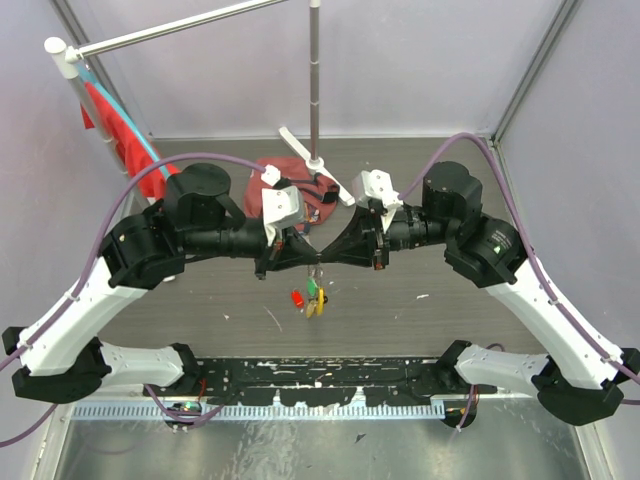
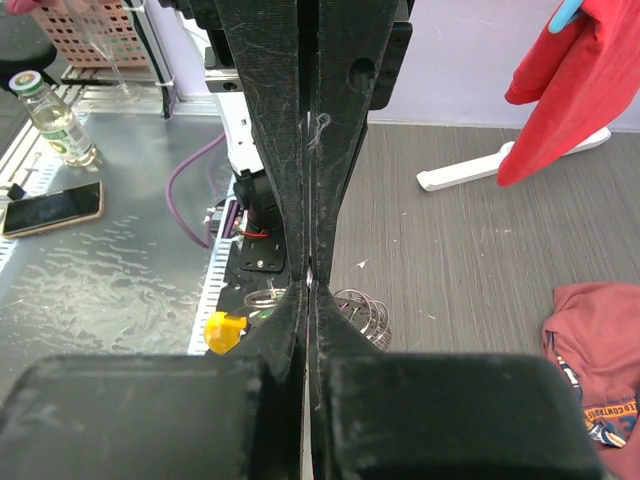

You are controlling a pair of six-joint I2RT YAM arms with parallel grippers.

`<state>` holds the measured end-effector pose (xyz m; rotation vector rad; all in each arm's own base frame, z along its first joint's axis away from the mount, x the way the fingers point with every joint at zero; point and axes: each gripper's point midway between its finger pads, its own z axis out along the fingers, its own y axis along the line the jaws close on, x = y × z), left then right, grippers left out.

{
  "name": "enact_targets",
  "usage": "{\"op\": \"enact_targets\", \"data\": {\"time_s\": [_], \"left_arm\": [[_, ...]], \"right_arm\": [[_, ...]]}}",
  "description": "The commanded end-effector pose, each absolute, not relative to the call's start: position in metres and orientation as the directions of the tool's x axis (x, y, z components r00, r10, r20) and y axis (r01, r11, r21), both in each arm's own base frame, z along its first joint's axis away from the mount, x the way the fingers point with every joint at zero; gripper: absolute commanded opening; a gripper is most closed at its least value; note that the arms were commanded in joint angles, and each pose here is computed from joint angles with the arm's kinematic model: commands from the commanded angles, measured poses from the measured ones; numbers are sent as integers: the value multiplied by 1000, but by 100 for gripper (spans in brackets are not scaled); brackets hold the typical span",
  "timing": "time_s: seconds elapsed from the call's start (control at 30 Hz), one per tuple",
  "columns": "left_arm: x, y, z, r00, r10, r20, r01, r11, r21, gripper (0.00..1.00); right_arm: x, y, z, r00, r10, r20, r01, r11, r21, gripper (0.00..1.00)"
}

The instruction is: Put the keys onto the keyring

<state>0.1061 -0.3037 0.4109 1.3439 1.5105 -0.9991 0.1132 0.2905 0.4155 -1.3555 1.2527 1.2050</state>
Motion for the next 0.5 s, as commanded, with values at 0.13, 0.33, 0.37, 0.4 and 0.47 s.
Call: {"op": "enact_targets", "data": {"time_s": [0.13, 0.33, 0.37, 0.4, 0.47], "left_arm": [[95, -299, 444, 39, 149, -988, 997, 63, 48, 32], [81, -283, 472, 162, -63, -985, 985, 64, 158, 51], [80, -280, 481, 193, -116, -974, 980, 82, 184, 51], [81, -276, 486, 208, -149, -967, 975, 104, 194, 51], [82, -271, 492, 239, -208, -949, 967, 142, 212, 45]], "right_arm": [[104, 285, 453, 100, 15, -995, -992, -73, -101, 1], [89, 277, 484, 134, 151, -979, -986, -76, -147, 1], [88, 276, 489, 141, 176, -974, -985, -73, -155, 1], [86, 274, 493, 147, 201, -969, -984, -71, -164, 1], [82, 272, 501, 155, 248, -956, -981, -73, -178, 1]]}}
